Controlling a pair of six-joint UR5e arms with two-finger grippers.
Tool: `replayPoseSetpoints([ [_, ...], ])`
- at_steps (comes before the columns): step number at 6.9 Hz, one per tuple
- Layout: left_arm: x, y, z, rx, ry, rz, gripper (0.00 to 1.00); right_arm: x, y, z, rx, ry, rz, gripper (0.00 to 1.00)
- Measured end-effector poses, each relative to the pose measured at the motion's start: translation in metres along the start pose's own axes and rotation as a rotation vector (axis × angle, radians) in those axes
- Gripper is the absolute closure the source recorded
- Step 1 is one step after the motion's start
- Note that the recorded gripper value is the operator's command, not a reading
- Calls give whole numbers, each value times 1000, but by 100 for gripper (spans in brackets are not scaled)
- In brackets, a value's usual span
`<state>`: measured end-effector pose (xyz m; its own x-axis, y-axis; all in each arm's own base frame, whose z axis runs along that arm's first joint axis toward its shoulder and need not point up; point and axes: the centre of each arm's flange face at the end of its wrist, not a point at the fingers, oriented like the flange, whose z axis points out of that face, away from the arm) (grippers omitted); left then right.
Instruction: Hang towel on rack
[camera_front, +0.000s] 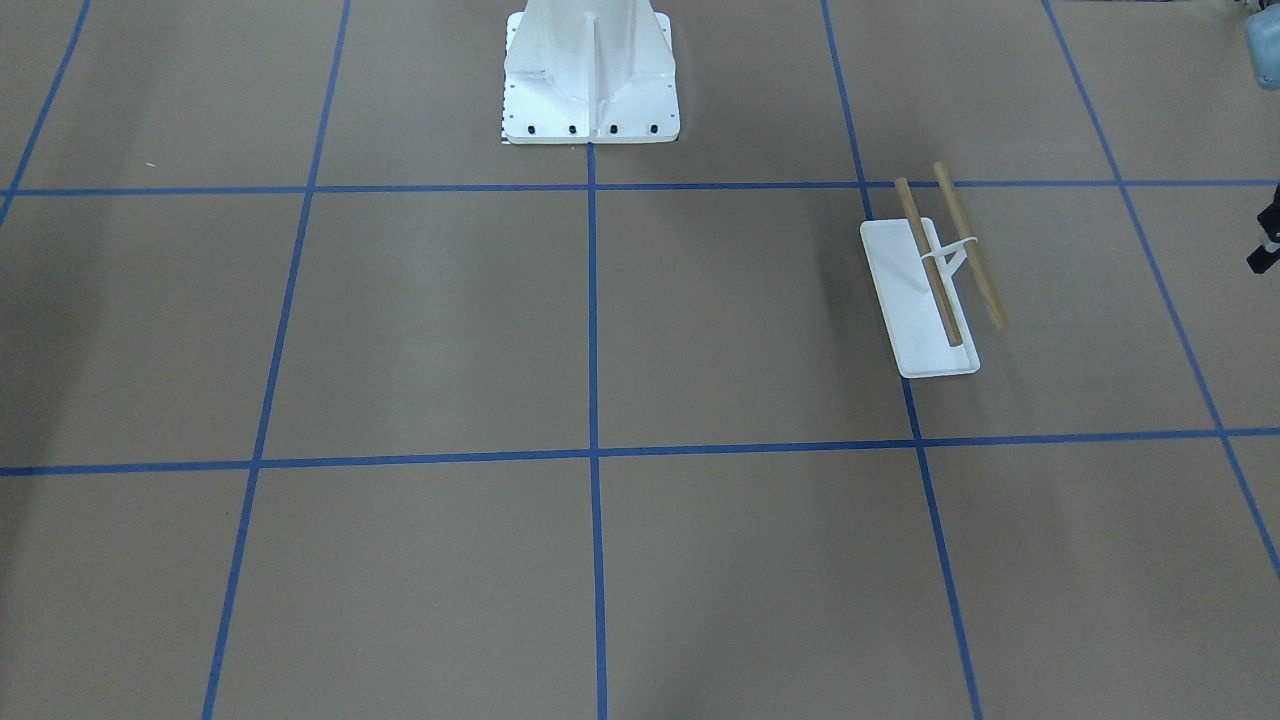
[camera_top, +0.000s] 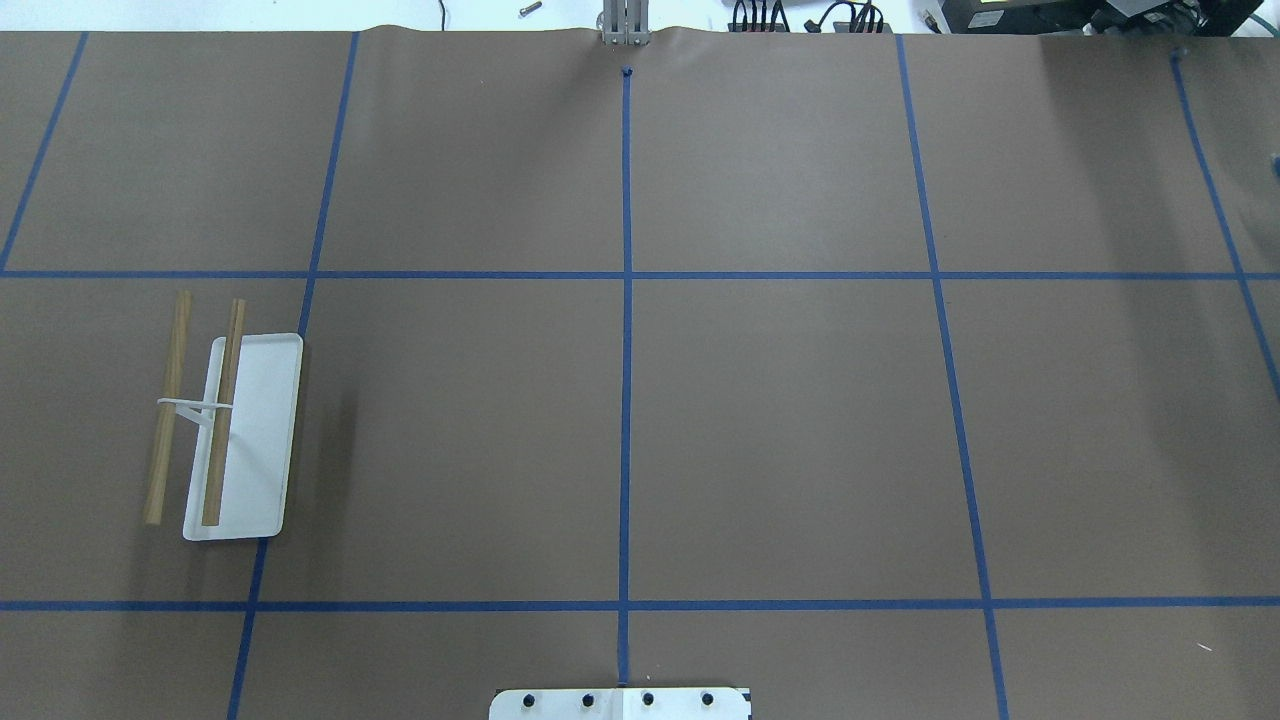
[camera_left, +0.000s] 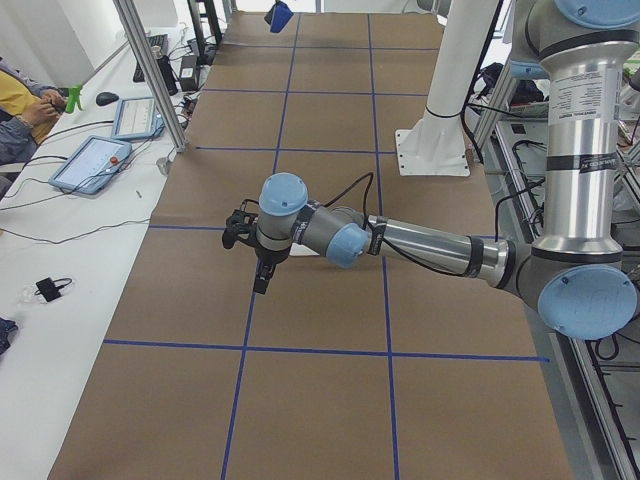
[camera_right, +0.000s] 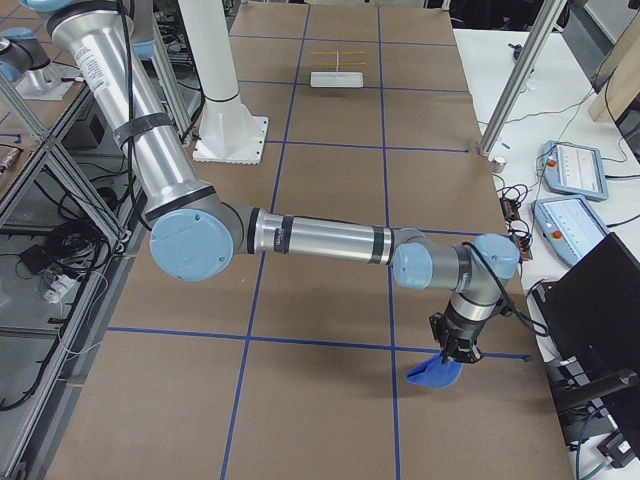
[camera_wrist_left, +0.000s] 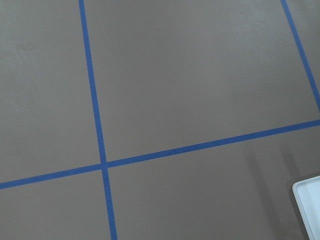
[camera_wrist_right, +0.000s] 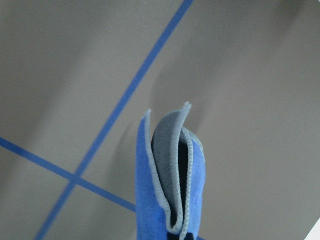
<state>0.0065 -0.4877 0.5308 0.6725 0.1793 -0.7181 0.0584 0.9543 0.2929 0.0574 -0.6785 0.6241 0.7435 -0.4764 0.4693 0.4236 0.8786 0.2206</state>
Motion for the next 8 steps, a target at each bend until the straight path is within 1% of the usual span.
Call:
replayPoseSetpoints([
  [1,11,-4,6,-6,11,-24,2,-42,-14,-38,28,-77,159,100],
  [2,33,-15,14,-10,29,-58,2,-95,-32,-68,47,-145,320,100],
  [3,69,-35,22,-10,57,-106,2,-162,-54,-93,57,-193,480,100],
  [4,116,-62,29,-9,95,-170,2,-239,-75,-115,61,-234,644,100],
  [5,164,-90,30,-3,137,-242,2,-309,-90,-138,64,-280,789,100],
  [6,209,-117,21,10,182,-302,2,-362,-95,-159,64,-329,880,100],
  [7,259,-138,12,17,232,-330,2,-407,-94,-177,65,-374,907,100],
  [8,306,-147,6,21,284,-310,2,-450,-95,-194,68,-413,897,100],
])
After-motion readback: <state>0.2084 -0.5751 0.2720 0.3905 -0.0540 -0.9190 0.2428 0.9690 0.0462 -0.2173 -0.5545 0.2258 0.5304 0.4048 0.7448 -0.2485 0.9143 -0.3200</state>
